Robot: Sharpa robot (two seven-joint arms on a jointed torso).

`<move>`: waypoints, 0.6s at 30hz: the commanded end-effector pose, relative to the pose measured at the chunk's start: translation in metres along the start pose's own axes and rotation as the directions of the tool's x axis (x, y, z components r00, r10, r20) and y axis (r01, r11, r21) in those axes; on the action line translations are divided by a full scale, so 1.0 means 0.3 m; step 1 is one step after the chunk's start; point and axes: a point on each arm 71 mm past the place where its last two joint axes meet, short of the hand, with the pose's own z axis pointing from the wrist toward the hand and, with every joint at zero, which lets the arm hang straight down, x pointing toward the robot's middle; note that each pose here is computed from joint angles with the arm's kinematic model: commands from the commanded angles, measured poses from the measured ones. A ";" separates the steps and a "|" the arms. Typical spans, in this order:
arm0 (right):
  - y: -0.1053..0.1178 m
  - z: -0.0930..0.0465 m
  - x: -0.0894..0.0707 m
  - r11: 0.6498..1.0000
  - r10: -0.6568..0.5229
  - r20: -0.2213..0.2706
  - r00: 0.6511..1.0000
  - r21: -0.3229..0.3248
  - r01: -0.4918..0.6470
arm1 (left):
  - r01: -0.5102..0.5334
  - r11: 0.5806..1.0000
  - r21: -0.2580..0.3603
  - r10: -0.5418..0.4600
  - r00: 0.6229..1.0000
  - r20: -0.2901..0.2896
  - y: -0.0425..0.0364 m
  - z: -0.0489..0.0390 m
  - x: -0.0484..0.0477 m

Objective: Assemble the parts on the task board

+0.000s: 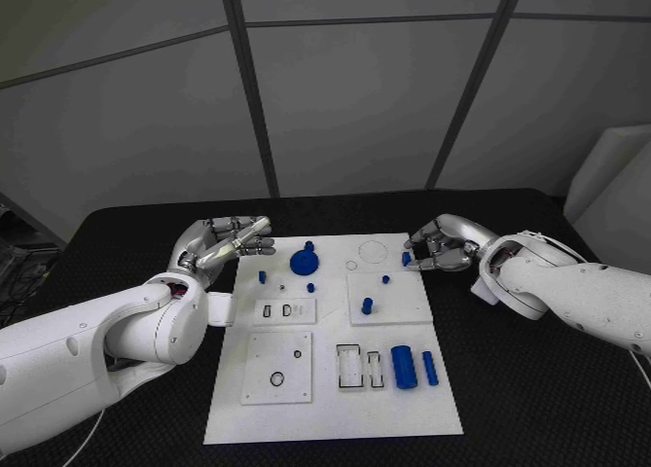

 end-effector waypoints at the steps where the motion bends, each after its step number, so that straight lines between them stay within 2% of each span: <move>1: 0.006 0.006 0.003 1.000 -0.004 -0.005 1.000 -0.005 0.004 | 0.003 1.000 0.007 -0.003 1.000 -0.013 -0.004 0.001 0.005; 18: 0.010 0.024 0.019 1.000 -0.017 -0.027 0.999 0.001 0.017 | 0.003 1.000 0.006 -0.003 1.000 -0.013 -0.004 0.000 0.004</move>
